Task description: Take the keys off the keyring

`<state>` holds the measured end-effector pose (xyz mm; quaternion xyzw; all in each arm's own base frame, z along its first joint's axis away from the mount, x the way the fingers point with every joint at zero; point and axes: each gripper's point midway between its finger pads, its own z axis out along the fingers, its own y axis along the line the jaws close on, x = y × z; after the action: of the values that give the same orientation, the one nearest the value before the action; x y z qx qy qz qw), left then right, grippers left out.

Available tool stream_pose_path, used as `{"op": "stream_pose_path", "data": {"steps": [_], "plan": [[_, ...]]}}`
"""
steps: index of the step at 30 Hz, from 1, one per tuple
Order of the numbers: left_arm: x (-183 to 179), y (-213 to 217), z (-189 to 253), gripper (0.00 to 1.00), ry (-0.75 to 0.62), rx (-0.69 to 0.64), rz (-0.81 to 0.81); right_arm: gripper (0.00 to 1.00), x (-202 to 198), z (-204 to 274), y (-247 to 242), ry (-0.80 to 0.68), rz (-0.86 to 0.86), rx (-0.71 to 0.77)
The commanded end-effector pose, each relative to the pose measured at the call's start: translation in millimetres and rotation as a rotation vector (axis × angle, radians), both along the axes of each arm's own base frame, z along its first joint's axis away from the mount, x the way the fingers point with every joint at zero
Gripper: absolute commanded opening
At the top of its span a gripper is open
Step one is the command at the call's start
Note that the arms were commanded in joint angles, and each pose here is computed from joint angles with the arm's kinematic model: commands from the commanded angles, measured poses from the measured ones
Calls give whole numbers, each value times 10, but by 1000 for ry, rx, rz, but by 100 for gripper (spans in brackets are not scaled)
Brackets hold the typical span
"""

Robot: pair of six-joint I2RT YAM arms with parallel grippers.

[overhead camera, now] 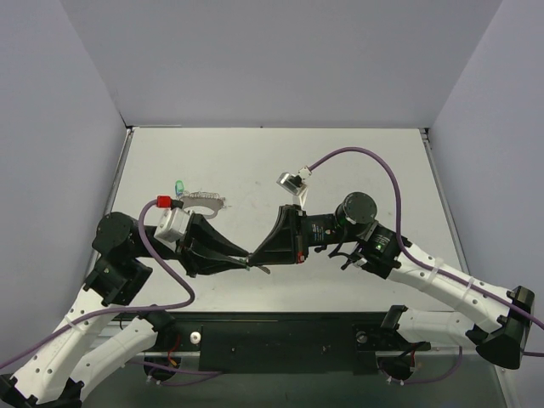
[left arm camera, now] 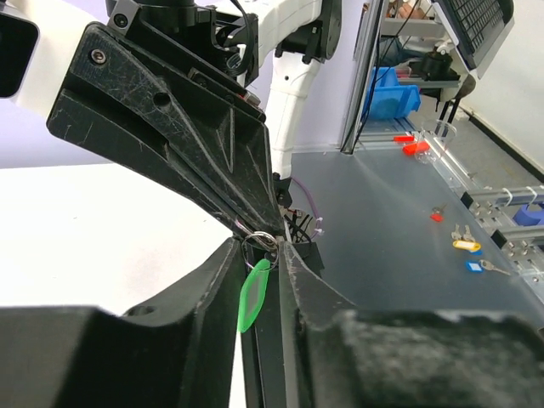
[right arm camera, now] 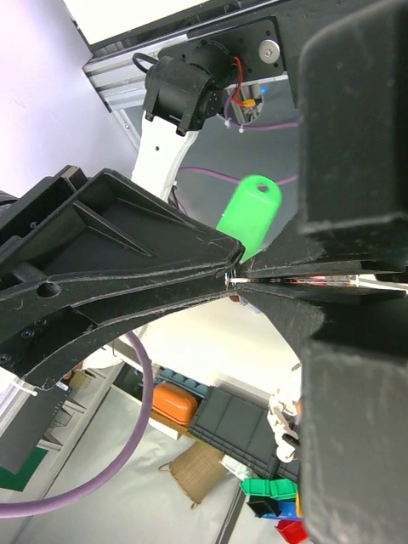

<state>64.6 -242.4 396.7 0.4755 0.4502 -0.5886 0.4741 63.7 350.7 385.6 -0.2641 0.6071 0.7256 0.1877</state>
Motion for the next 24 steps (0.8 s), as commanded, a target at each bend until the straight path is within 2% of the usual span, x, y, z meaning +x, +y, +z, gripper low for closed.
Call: {"op": "stream_pose_path", "data": {"steps": [1, 7, 24], "plan": [[-117, 50, 157, 21, -49, -21, -31, 0, -86, 262, -91, -76, 7, 91], [-120, 49, 178, 0, 4, -21, -27, 0, -54, 234, -68, -70, -2, 81], [-114, 85, 225, 0, 116, -27, 24, 0, -14, 191, -68, -93, -34, 34]]}}
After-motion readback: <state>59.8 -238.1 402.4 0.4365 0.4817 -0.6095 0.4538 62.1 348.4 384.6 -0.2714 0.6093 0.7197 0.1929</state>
